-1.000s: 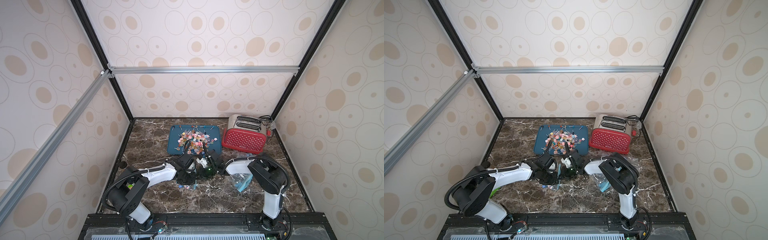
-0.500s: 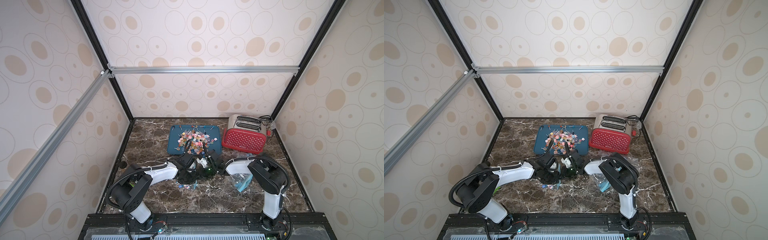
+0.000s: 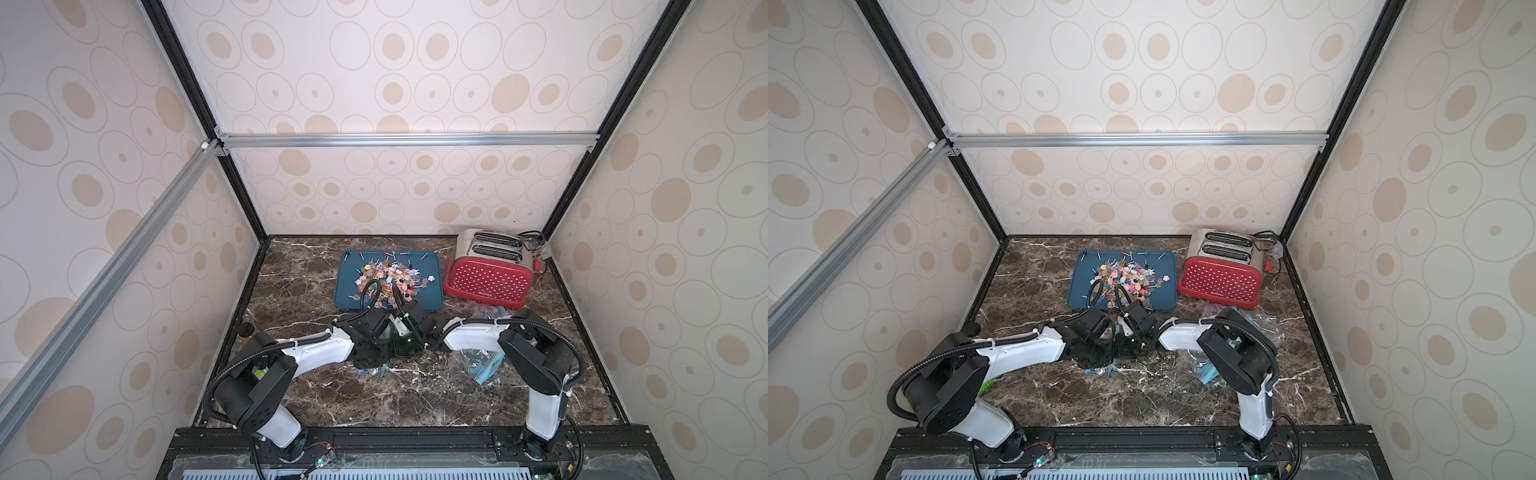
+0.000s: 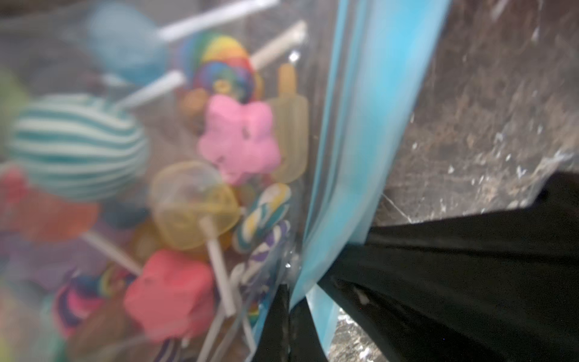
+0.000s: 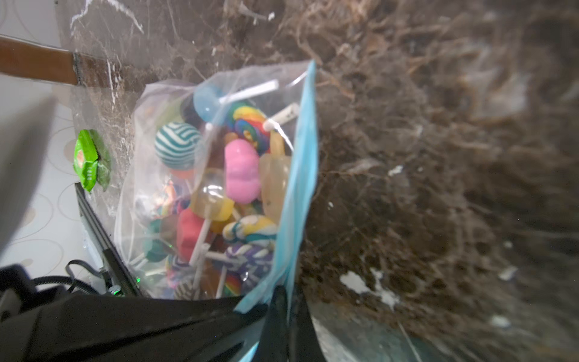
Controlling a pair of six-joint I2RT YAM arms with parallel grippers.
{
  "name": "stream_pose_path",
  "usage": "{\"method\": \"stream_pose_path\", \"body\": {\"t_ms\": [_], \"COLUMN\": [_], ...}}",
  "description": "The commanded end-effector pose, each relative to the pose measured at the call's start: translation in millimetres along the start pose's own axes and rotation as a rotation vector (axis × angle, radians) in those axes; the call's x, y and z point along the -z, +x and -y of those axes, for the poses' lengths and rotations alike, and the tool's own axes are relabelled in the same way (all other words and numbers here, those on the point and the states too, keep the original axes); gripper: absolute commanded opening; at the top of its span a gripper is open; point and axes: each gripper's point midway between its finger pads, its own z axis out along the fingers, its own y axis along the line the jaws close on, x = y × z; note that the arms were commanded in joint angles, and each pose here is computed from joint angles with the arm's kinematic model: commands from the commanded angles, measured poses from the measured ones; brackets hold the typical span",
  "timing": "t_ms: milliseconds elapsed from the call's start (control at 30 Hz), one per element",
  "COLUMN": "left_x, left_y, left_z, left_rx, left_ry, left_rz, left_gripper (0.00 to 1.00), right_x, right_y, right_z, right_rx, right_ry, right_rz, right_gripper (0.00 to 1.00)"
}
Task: Pour candies out of the ziploc bag
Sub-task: Open the ziploc bag at the center of the board.
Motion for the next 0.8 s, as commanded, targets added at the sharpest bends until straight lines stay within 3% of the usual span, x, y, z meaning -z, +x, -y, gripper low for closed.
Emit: {"method": "stream_pose_path", "body": {"t_ms": [0,167,433,767], "left_x": [14,25,52,86], "left_y": [-25,-32,-38,-38], "left_z": [-18,-20,5,-3], "left_rx": [0.13,0.163,0.088,0.027], "left_ry": [-0.078,-0.064,0.037,-0.01], "left_rz": [0.178,0.248,0.266,0.296], "left_gripper": [0.0,0.0,0.0,0.0], "right_x": [-3,-3,7,18], "right_y": [34,36,27,20], "right_z": [60,64,57,50], "right_rx": [-0.079,-0.092,-0.07,-0.071], "right_ry": [0.258,0.284,0.28,0.284], "right_rz": [-0.077,-0.077,-0.044,-0.016], "right_gripper": [0.0,0.0,0.0,0.0]}}
